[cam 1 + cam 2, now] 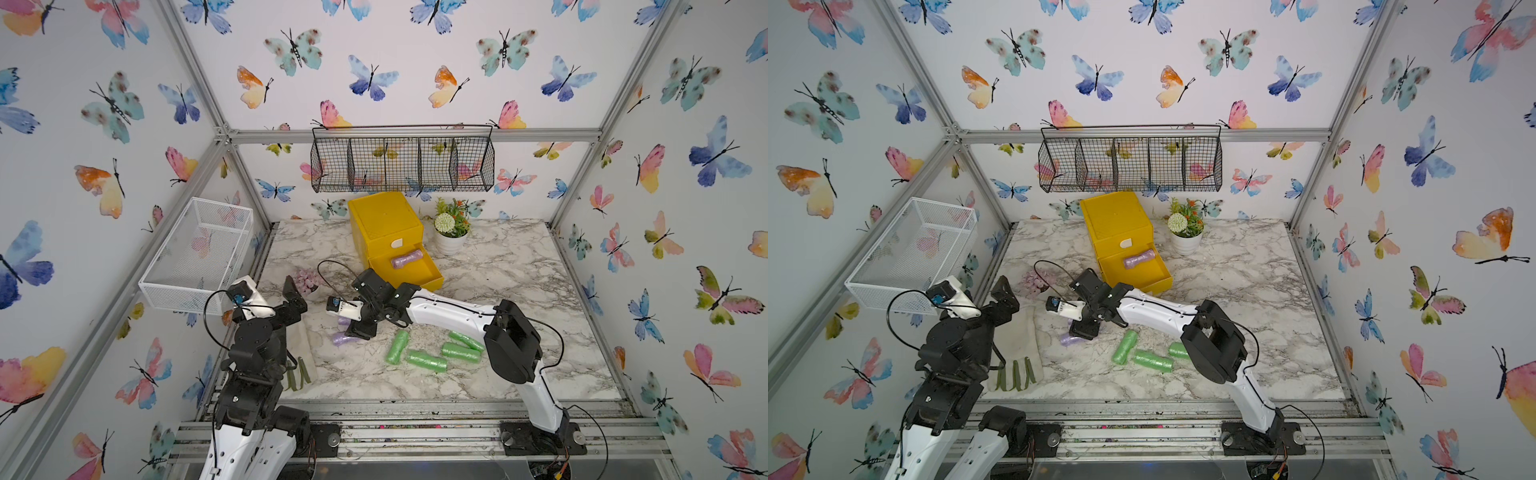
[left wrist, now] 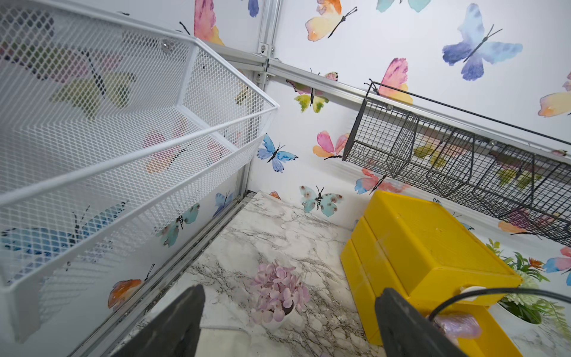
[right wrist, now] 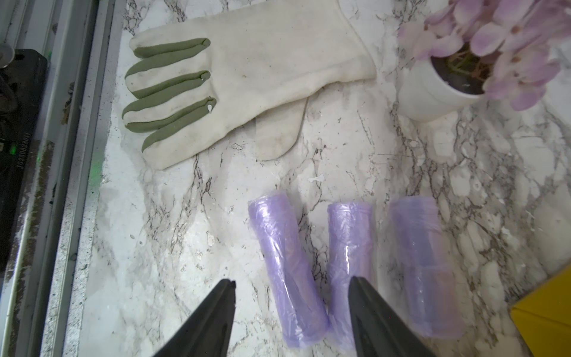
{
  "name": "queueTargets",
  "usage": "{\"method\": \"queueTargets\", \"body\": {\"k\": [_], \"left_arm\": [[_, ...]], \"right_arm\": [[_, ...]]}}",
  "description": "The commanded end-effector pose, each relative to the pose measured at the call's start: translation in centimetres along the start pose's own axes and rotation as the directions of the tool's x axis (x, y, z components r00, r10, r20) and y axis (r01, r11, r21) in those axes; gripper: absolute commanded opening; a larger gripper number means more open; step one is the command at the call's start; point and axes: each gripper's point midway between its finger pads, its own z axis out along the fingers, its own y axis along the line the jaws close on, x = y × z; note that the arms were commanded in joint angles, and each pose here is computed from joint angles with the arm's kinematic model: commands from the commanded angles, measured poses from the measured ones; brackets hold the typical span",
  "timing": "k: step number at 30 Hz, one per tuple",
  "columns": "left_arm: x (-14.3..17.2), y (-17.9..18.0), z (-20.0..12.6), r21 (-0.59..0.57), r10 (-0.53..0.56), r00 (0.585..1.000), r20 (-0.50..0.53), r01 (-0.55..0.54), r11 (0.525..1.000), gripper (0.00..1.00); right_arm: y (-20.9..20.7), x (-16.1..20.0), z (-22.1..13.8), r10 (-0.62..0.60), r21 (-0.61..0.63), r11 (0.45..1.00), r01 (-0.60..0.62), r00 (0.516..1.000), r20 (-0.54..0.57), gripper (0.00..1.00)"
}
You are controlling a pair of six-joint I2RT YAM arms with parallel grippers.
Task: Sort the rolls of trash bags by color and place them into the drawer
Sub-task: Pick up the roll of trash bags from the center of the board.
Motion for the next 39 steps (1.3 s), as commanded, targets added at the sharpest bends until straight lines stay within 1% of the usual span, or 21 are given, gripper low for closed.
{"method": "queueTargets", "body": {"k": [1, 6, 13, 18, 28, 36, 39], "left_arm": [[-1.1, 0.9, -0.3, -0.048, -0.033, 0.999, 0.042, 0.035, 0.998, 0.91], [-1.1, 1.0, -0.3, -0.052, -0.034, 0.999, 0.043, 0.036, 0.998, 0.92], [-0.9, 0.7, -0.1, -0.041, -0.032, 0.999, 0.036, 0.033, 0.999, 0.92], [-0.8, 0.6, 0.0, -0.037, -0.031, 0.999, 0.033, 0.033, 0.999, 0.92], [-0.7, 0.6, 0.1, -0.034, -0.030, 0.999, 0.028, 0.031, 0.999, 0.93], [-0.6, 0.6, 0.1, -0.034, -0.028, 0.999, 0.025, 0.029, 0.999, 0.94], [-0.5, 0.5, 0.2, -0.031, -0.026, 0.999, 0.019, 0.026, 0.999, 0.94]], "right_arm": [[1.1, 1.5, 1.6, -0.015, -0.038, 0.999, 0.012, 0.996, -0.082, 0.64], [1.2, 2.4, 3.1, -0.016, -0.050, 0.999, 0.010, 0.994, -0.111, 0.64], [1.5, 3.6, 4.7, -0.007, -0.070, 0.998, -0.003, 0.990, -0.141, 0.60], [1.1, 4.2, 5.4, -0.008, -0.049, 0.999, 0.000, 0.987, -0.158, 0.59], [1.1, 4.2, 5.7, -0.003, -0.039, 0.999, -0.003, 0.989, -0.146, 0.48], [0.9, 4.2, 5.5, 0.003, -0.021, 1.000, -0.006, 0.990, -0.140, 0.43], [0.7, 4.5, 5.6, 0.005, -0.010, 1.000, -0.006, 0.989, -0.150, 0.43]]}}
